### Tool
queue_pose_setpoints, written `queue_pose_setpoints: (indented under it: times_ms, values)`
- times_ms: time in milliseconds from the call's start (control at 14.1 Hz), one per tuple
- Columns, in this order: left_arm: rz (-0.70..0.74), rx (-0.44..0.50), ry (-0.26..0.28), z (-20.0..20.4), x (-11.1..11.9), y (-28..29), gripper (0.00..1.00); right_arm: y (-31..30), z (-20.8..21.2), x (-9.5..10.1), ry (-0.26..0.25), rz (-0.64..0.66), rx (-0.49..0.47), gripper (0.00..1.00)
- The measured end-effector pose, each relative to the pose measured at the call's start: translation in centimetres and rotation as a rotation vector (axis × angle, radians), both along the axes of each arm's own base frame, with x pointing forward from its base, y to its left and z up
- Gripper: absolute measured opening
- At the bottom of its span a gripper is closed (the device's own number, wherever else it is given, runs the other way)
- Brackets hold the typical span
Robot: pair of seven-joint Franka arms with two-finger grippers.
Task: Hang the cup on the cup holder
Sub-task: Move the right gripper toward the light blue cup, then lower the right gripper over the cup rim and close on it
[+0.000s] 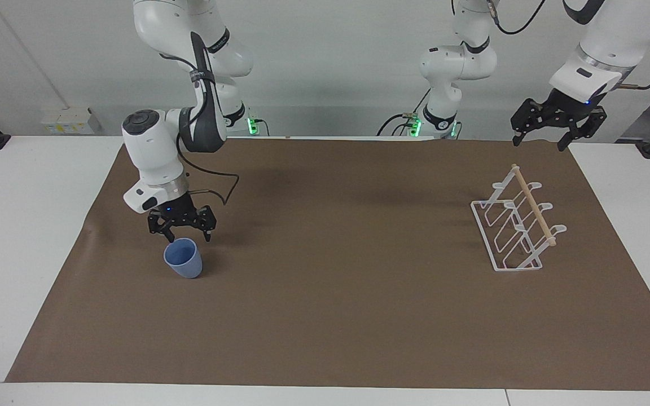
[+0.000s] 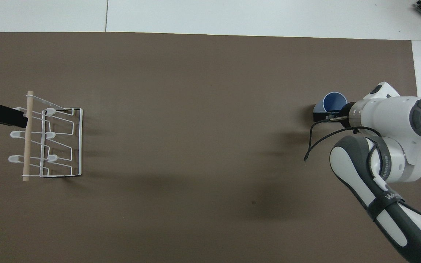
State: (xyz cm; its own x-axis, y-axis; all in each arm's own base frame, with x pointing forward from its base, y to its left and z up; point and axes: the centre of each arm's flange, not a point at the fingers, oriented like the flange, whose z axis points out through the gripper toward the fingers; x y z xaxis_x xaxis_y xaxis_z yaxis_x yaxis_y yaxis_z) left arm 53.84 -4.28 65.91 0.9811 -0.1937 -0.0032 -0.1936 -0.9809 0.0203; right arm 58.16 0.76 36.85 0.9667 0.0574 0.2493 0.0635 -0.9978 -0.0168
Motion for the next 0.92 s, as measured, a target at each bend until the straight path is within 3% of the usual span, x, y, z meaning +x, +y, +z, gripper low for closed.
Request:
queue_pose_setpoints:
  times_ms: [284,923]
  values:
    - [0.000,0.000,0.000,0.0,0.0,0.0,1.00,0.0,-1.8,0.0,-0.033,-0.003,0.003,1.00]
    - [0.000,0.000,0.003,-0.1,0.0,0.0,1.00,0.0,-0.6,0.7,-0.053,-0.002,0.003,1.00]
